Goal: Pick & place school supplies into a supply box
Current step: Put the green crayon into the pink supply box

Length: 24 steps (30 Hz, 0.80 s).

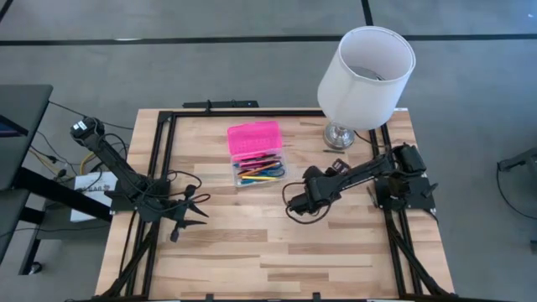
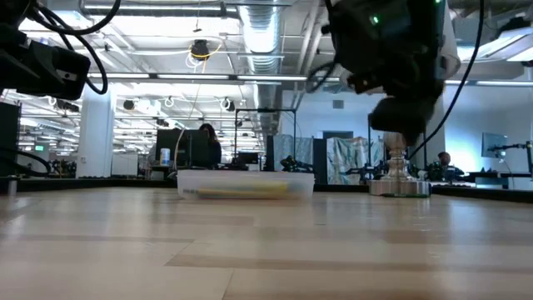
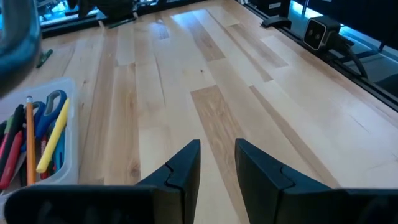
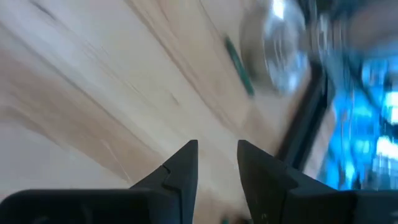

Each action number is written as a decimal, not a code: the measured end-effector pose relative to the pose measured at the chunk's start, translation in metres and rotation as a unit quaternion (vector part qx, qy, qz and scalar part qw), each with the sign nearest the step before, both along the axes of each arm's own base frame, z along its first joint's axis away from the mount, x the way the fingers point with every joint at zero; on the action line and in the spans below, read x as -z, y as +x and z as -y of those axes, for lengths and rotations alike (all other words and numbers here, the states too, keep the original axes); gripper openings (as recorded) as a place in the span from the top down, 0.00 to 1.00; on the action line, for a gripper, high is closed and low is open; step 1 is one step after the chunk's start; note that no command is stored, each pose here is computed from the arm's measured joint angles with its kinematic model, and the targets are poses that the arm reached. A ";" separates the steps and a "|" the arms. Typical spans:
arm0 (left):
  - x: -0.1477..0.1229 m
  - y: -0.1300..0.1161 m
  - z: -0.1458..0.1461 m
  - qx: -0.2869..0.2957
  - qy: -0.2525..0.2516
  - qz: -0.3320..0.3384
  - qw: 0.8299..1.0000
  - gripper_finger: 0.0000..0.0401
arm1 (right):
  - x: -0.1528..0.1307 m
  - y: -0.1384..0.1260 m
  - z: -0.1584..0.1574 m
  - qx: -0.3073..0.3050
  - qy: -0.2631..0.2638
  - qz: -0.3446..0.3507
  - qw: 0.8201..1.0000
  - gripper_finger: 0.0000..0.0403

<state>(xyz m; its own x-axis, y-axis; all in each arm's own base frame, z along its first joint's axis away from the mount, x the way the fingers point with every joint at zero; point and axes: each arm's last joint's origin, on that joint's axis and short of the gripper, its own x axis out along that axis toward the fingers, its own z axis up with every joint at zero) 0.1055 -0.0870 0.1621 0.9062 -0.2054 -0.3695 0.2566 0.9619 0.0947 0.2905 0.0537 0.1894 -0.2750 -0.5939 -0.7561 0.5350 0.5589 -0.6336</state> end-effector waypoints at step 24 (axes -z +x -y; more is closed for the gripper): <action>0.001 0.000 -0.001 -0.010 -0.006 -0.007 1.000 0.76 | 0.030 0.005 0.116 0.082 0.070 0.012 0.994 0.73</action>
<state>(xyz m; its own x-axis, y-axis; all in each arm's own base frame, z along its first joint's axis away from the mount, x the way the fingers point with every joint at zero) 0.1052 -0.0862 0.1608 0.9049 -0.1911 -0.3803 0.2376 0.9681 0.0789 0.2952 -0.0627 0.1598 -0.3403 -0.4302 -0.8361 0.6407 0.5447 -0.5410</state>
